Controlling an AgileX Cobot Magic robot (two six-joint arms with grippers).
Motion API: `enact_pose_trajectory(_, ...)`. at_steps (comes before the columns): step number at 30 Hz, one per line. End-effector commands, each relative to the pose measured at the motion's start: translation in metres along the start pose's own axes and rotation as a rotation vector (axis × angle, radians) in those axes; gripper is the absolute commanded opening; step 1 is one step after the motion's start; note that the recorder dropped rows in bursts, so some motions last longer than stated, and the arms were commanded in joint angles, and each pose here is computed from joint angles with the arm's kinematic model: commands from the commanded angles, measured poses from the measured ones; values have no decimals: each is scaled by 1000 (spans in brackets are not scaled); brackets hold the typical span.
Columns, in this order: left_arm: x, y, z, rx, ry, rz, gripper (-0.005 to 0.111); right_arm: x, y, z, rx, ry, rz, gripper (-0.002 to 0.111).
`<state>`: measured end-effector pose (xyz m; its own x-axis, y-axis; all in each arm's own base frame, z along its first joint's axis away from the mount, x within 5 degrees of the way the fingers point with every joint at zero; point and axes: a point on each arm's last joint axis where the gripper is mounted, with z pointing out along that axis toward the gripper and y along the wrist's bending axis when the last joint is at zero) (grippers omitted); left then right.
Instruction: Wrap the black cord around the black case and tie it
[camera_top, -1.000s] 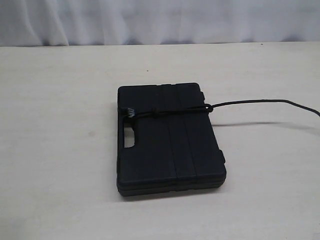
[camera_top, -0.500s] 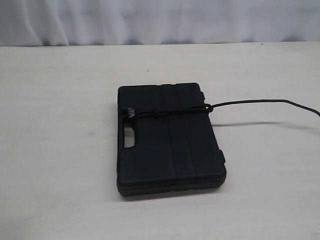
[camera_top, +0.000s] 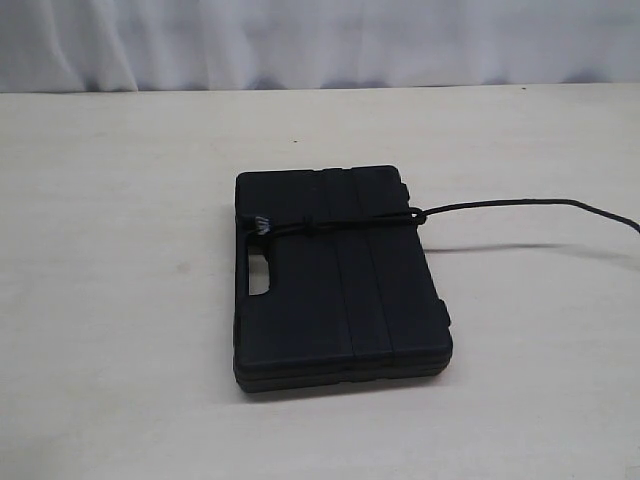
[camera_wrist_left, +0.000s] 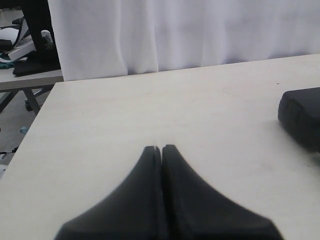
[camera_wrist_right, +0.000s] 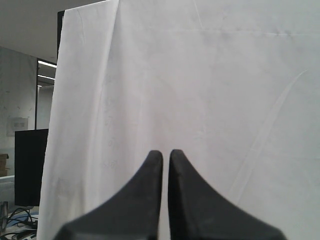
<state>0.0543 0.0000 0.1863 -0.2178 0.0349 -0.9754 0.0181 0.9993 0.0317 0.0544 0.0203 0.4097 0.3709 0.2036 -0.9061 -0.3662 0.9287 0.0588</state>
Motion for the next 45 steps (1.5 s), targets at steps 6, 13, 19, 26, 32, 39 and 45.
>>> enact_pose_trajectory(6,0,-1,0,8,-5,-2,0,2,0,-1,2,10,5,4)
enact_pose_trajectory(13,0,-1,0,8,-5,-2,0,2,-1,-16,26,-17,-125,4)
enact_pose_trajectory(19,1,-1,0,9,-3,-3,0,10,-1,-47,78,-163,-383,4)
enact_pose_trajectory(26,1,-1,0,9,-3,-3,0,41,-4,-73,183,-171,-511,4)
enact_pose_trajectory(32,1,-1,0,9,-3,-3,0,85,-12,-71,186,-32,-484,4)
enact_pose_trajectory(39,1,-1,0,9,-3,-3,0,153,-20,-79,175,162,-376,4)
enact_pose_trajectory(45,1,-1,0,12,-3,-12,0,182,-24,-88,181,432,-293,4)
